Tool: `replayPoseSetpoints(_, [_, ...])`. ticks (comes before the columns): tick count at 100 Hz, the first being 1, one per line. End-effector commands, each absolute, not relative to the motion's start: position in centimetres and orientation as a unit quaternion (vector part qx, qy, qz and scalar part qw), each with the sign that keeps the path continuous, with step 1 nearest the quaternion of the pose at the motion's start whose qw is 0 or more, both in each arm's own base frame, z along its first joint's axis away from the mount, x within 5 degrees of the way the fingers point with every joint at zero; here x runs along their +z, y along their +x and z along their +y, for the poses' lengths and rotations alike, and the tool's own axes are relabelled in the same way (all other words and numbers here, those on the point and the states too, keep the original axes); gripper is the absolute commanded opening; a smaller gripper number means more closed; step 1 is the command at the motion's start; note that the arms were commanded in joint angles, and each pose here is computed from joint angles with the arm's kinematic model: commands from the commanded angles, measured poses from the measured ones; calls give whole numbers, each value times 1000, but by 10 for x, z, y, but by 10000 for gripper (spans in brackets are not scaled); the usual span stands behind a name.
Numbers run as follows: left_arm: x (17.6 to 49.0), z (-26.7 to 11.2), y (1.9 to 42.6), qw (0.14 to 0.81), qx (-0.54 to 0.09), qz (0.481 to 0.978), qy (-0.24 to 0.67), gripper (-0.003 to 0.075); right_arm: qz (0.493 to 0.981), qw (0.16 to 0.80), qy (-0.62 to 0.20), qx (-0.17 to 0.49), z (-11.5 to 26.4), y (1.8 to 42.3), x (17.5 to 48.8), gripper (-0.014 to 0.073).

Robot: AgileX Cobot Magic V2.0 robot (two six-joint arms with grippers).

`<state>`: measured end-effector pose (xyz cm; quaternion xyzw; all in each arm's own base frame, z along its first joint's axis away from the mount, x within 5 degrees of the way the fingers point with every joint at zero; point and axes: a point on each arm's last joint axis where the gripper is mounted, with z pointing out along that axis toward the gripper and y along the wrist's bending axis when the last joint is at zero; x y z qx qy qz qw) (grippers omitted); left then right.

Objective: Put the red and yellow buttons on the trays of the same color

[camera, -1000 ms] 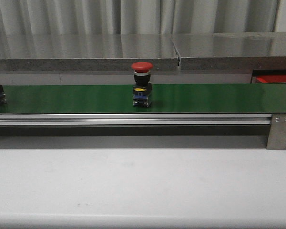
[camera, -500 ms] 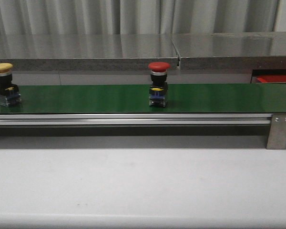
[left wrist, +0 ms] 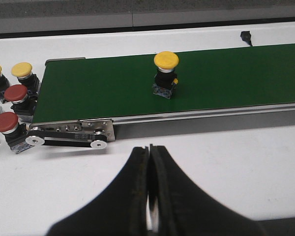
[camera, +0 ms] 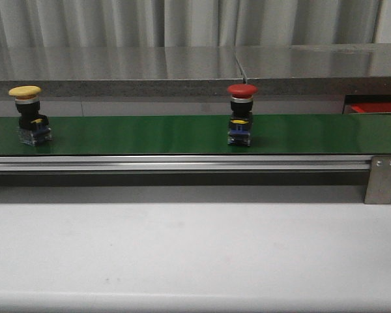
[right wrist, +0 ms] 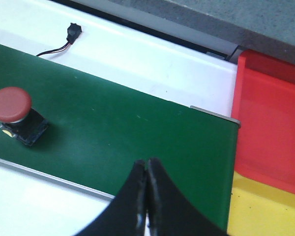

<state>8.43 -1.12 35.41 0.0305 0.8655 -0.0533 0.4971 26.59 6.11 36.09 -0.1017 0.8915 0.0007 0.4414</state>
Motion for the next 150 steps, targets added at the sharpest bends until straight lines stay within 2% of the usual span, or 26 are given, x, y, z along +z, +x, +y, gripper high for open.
replayPoseSetpoints(1, [367, -12, 87, 537, -60, 841, 26, -20, 879, 463, -115, -7, 68, 278, 382, -62])
replayPoseSetpoints(11, [367, -12, 87, 537, -60, 841, 26, -20, 899, 419, -125, -14, 76, 292, 380, 55])
replayPoseSetpoints(23, [367, -12, 87, 537, -60, 841, 26, -20, 921, 366, -134, -14, 86, 309, 375, 349])
replayPoseSetpoints(28, [367, -12, 87, 537, -60, 841, 26, -20, 926, 353, -134, -9, 89, 314, 375, 443])
replayPoseSetpoints(35, [367, -12, 87, 537, -60, 841, 26, -20, 933, 331, -143, -2, 93, 322, 371, 498])
replayPoseSetpoints(70, [367, -12, 87, 537, -60, 841, 26, -20, 946, 239, -212, 49, 120, 357, 338, 497])
replayPoseSetpoints(118, [367, -12, 87, 537, -60, 841, 26, -20, 949, 230, -212, 39, 128, 393, 300, 492])
replayPoseSetpoints(124, [367, -12, 87, 537, -60, 841, 26, -20, 950, 226, -213, 30, 125, 395, 298, 441])
replayPoseSetpoints(140, [367, -12, 87, 537, -60, 841, 26, -20, 951, 231, -204, 20, 115, 396, 303, 193])
replayPoseSetpoints(150, [367, -12, 87, 537, -60, 841, 26, -20, 951, 241, -192, 18, 105, 395, 311, 132])
